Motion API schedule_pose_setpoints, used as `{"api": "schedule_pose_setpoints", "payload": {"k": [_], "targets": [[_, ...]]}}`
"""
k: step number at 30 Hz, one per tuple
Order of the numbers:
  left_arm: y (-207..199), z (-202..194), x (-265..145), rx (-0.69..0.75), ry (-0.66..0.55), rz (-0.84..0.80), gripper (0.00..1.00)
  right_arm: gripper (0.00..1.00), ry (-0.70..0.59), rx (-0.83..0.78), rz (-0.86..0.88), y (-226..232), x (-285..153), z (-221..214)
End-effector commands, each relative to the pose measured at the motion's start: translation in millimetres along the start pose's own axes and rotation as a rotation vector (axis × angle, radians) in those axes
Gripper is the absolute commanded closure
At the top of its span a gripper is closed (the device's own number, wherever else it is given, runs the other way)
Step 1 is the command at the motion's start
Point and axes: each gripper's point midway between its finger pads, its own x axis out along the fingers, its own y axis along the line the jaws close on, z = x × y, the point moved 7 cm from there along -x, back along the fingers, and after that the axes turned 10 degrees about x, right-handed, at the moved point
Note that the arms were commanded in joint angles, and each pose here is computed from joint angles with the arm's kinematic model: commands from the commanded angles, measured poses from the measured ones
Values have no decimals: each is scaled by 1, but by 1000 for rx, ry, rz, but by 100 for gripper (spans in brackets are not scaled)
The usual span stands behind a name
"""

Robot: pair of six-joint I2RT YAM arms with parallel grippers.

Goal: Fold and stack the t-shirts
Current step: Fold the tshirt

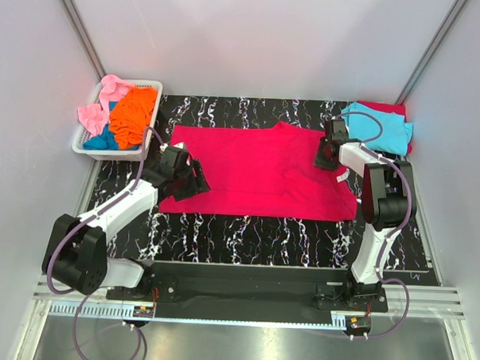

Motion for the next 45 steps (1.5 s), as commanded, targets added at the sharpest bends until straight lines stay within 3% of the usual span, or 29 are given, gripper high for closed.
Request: {"api": "schedule_pose_setpoints", "payload": {"k": [1,21,24,25,27,45], "targets": [[-8,12,-2,20,-48,-44,33,64,-56,2,-22,0,-4,18],[-8,12,-2,19,-50,-43,33,70,32,15,24,4,14,18],[-8,11,-1,19,-47,-43,33,84,43,23,27,4,13,16],[-7,11,-1,19,-46,-42,33,94,42,24,28,5,13,17],[-7,10,-1,19,-44,-43,33,100,37,30,14,3,11,17],[-7,8,-1,10,-43,-47,33,100,-46,41,-13,0,-31,33]]}}
